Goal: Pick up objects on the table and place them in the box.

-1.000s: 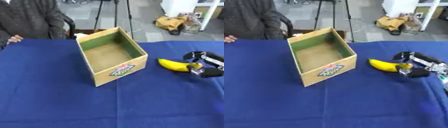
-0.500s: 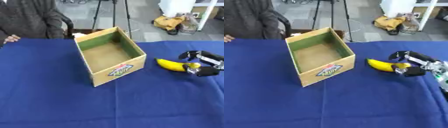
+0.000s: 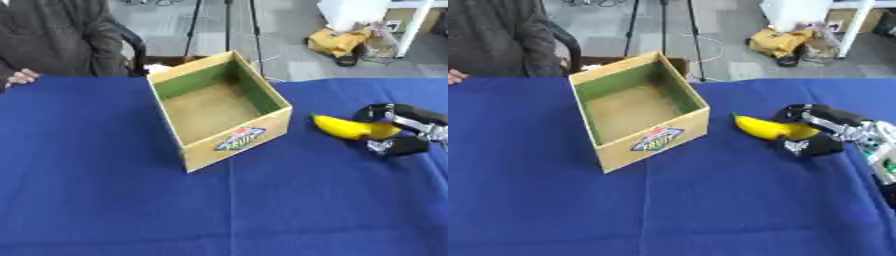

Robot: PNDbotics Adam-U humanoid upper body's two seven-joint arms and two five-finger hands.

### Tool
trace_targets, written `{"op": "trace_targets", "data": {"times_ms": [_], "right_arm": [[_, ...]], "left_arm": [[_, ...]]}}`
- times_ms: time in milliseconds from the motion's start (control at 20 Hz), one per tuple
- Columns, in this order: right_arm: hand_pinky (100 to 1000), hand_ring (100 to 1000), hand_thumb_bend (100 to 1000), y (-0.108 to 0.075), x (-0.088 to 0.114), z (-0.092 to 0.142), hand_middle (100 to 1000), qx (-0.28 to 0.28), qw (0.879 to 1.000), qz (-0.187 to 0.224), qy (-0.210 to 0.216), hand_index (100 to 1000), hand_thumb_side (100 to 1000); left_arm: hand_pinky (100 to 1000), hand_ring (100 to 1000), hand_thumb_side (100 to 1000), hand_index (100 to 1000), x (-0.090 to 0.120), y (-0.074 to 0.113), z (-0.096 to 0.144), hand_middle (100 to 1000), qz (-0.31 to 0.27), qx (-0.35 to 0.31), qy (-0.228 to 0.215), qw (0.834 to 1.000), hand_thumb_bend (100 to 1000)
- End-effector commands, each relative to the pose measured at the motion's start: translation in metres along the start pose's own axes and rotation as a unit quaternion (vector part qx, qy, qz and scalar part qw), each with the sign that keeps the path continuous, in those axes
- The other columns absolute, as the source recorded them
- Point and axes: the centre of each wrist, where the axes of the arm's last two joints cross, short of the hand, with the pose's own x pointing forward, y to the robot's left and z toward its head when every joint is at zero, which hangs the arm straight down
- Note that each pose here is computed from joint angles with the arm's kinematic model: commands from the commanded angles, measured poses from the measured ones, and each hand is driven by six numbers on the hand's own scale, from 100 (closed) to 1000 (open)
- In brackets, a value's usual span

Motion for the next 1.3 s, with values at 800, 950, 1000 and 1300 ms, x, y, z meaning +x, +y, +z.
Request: {"op": "trace_targets", "data": {"times_ms": [800, 950, 1000, 1300], "right_arm": [[762, 747, 100, -0.0083, -0.0002, 0.0018, 742, -0.012, 0.998, 0.058, 0.005, 786, 333], [755, 745, 100, -0.0095, 0.0004, 0.0017, 737, -0.021, 0.998, 0.057, 0.002, 782, 318], [754, 746, 100, -0.0099, 0.0005, 0.0017, 736, -0.024, 0.998, 0.056, 0.002, 781, 309], [742, 744, 100, -0.015, 0.0026, 0.0007, 728, -0.04, 0.998, 0.041, -0.006, 777, 289]], "left_arm": [[549, 625, 1000, 709, 0.0046, 0.0024, -0.0011, 521, -0.008, -0.006, -0.008, 1.0, 244], [550, 625, 1000, 709, 0.0046, 0.0025, -0.0012, 521, -0.008, -0.006, -0.007, 1.0, 245], [550, 625, 1000, 709, 0.0045, 0.0026, -0.001, 521, -0.008, -0.006, -0.007, 1.0, 245], [550, 628, 1000, 708, 0.0038, 0.0033, 0.0, 521, -0.007, -0.007, -0.003, 1.0, 247]]}}
